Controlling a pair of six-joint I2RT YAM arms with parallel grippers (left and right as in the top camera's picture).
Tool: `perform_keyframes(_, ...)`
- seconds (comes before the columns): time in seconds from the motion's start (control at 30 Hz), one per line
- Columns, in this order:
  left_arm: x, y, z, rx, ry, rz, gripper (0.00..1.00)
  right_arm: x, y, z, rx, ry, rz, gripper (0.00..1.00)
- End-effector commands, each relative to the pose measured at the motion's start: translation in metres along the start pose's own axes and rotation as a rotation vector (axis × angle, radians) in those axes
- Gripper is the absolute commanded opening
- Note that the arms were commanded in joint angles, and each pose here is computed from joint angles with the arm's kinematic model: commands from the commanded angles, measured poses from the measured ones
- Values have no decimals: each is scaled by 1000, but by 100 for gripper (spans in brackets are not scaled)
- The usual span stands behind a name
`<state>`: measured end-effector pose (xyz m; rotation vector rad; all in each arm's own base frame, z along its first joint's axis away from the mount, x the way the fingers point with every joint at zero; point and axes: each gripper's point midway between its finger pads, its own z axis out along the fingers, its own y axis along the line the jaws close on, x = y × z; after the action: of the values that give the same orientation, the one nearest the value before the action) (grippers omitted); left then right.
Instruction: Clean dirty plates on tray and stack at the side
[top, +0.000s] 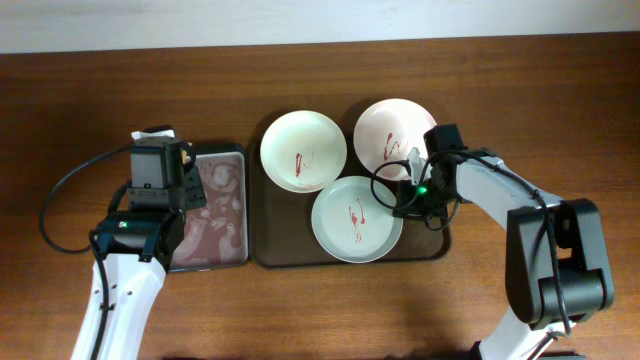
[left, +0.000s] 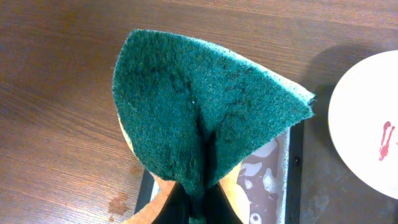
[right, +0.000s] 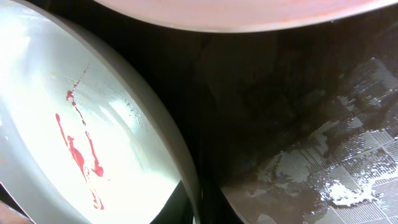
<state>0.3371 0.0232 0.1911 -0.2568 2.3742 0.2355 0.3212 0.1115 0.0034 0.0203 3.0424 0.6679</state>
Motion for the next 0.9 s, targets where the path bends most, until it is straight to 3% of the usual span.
perform_keyframes(0.0, -8, 5, -4, -21, -24, -19, 0, 5, -3, 6, 20, 22, 3, 8)
perform_keyframes(0.43, -3, -6, 1, 36, 5, -14, 0, 5, -3, 6, 20, 23, 3, 8)
perform_keyframes(0.63, 24, -32, 28, 137, 139, 11, 0, 7, -4, 6, 21, 30, 6, 8)
perform_keyframes(0.87, 80, -36, 70, 96, 383, 64, 0, 7, -3, 6, 21, 30, 7, 8)
